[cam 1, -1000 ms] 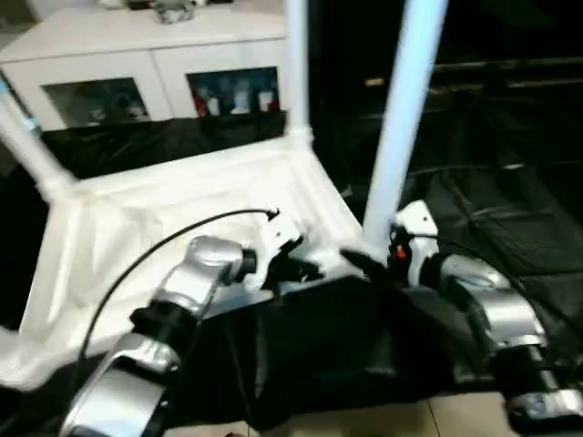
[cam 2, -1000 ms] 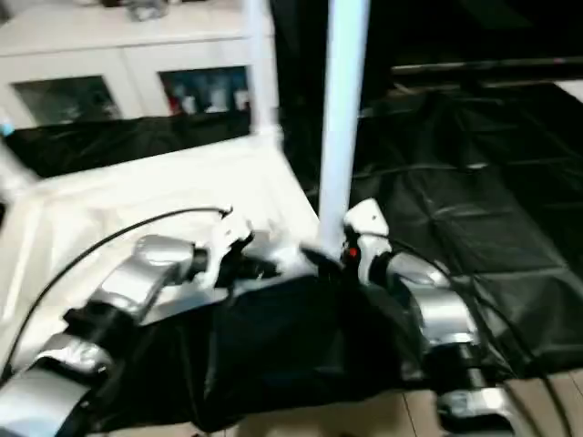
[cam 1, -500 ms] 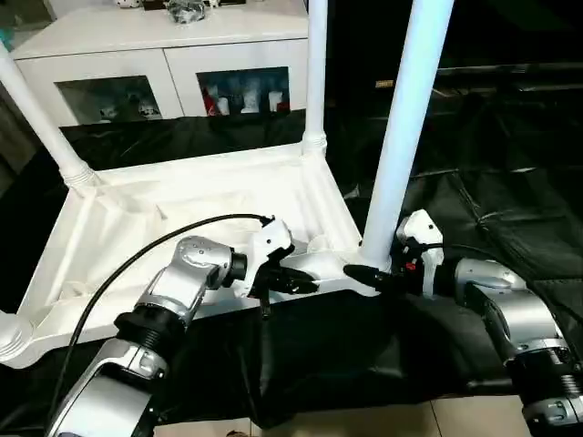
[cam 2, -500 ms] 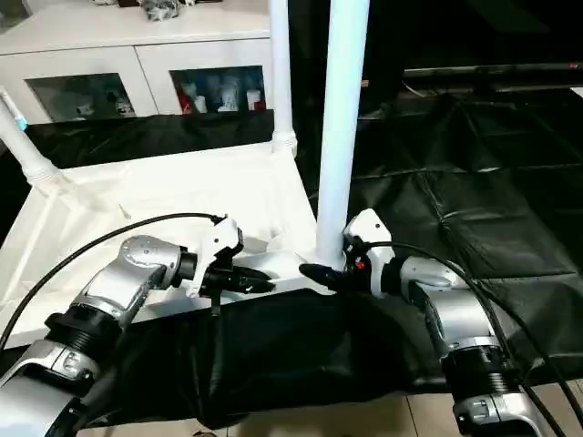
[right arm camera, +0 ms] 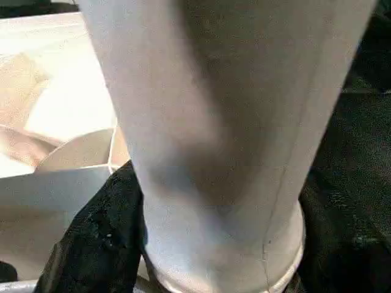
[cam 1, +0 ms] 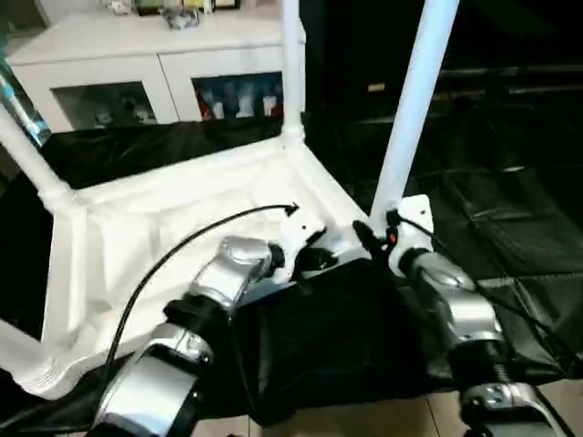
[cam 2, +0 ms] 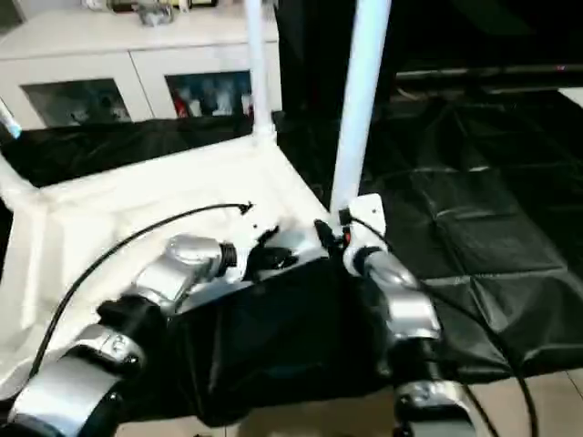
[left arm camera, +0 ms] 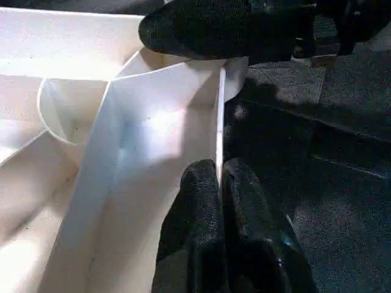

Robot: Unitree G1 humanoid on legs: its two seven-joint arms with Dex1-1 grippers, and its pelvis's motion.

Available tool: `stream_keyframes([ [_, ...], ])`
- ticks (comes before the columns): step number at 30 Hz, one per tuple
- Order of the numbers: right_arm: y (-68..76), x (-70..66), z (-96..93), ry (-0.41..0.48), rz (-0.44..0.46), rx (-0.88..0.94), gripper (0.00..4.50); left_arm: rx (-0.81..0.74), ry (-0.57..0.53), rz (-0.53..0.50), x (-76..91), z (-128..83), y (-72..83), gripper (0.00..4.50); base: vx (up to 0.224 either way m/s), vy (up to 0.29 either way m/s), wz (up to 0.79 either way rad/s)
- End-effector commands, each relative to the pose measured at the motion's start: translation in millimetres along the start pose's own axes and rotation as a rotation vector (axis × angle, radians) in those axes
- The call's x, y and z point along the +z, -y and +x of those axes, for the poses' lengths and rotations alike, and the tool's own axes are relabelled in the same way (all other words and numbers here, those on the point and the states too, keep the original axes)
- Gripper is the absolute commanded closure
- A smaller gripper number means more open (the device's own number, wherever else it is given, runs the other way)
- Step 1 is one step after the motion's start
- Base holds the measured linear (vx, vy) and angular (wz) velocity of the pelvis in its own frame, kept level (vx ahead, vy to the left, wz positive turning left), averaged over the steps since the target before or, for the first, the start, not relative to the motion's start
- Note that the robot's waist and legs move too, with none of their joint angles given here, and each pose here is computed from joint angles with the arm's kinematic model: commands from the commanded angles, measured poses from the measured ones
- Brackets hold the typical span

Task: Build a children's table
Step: Rotate leg to tighten

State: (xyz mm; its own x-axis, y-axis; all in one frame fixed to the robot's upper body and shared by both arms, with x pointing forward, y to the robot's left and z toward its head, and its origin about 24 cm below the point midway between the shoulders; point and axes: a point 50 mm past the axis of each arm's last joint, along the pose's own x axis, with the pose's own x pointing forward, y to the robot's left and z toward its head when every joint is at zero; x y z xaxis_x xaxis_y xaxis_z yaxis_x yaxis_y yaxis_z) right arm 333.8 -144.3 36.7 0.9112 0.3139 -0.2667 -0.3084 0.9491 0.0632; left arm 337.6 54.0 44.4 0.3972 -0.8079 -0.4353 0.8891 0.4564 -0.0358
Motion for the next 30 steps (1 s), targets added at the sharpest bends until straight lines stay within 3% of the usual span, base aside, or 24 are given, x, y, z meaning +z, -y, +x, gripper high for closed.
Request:
stream_keyframes([
  [1,-44.8,-14.0,5.5,-0.051,0.096,0.256,1.05,-0.026,0.134,0.041,31.0,8.4,6.9,4.5,0.0,0.0,0.0],
  [4,-44.7,-12.5,0.4,-0.064,0.045,0.354,0.6,-0.063,0.136,0.06,27.7,3.9,6.4,4.5,0.0,0.0,0.0],
  [8,-40.7,-11.3,-8.5,-0.072,-0.039,0.462,0.6,-0.137,0.143,0.083,24.0,-3.4,7.6,4.5,0.0,0.0,0.0],
  [13,-10.4,1.1,-37.7,-0.094,-0.177,0.668,0.6,-0.292,0.097,0.116,10.4,-30.9,4.1,4.5,0.0,0.0,0.0],
  [20,4.9,9.1,-52.5,-0.117,-0.23,0.756,0.6,-0.373,0.05,0.117,0.9,-47.6,0.5,4.5,0.0,0.0,0.0],
  [21,5.5,9.1,-53.2,-0.12,-0.231,0.763,0.84,-0.37,0.049,0.116,0.6,-48.7,-0.1,4.5,0.0,0.0,0.0],
  [30,-3.0,2.3,-55.5,-0.138,-0.194,0.809,1.61,-0.351,0.056,0.107,1.3,-48.7,-1.3,4.5,0.0,0.0,0.0],
])
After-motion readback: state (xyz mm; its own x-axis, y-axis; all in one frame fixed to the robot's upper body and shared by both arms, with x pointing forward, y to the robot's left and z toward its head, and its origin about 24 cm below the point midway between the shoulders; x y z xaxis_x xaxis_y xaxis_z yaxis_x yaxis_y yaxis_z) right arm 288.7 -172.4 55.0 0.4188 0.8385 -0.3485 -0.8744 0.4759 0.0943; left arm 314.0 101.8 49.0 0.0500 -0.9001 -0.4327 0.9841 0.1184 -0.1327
